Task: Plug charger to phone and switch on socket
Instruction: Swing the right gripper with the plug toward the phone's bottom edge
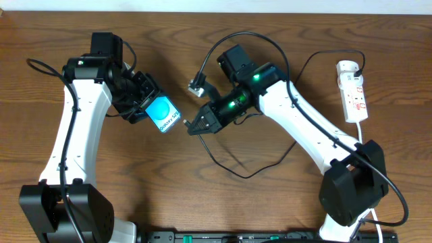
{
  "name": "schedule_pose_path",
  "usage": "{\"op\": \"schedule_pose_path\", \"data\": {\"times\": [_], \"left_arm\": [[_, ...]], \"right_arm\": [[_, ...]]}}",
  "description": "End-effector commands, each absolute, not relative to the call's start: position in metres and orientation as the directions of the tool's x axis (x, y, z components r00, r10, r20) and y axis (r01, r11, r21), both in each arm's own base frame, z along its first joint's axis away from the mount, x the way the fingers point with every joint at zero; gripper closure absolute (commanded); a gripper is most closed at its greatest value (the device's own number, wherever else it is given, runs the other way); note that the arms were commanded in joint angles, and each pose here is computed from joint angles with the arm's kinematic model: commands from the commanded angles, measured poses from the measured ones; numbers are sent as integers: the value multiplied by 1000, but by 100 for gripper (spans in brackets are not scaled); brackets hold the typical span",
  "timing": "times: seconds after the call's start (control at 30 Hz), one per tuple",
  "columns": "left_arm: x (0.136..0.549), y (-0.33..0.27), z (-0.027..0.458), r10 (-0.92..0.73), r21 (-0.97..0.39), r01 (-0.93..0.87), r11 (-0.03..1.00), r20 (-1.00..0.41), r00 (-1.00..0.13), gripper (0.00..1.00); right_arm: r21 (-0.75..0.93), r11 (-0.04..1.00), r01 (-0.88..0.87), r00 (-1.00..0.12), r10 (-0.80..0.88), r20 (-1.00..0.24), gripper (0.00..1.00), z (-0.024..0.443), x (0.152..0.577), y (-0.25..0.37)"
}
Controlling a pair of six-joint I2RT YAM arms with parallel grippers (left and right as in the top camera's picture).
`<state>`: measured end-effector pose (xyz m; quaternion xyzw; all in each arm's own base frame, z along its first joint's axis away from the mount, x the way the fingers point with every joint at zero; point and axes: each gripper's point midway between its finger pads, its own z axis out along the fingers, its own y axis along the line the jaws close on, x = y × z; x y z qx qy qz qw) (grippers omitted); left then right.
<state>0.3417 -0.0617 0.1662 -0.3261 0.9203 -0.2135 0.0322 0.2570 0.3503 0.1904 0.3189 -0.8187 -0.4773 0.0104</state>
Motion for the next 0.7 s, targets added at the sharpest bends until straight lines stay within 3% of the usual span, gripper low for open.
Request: {"op": "schedule_pose_path", "data": {"times": [0.0,0.67], "left_arm": [[346,-58,170,-634,-419,-596,685,61,-771,93],[355,-77,181,-598,-525,-548,652,89,-797,93]], "right_arm": [[787,364,-498,-814,-509,-279,99,200,258,354],[772,404,-491,-826,-498,-265,99,192,262,352]]}}
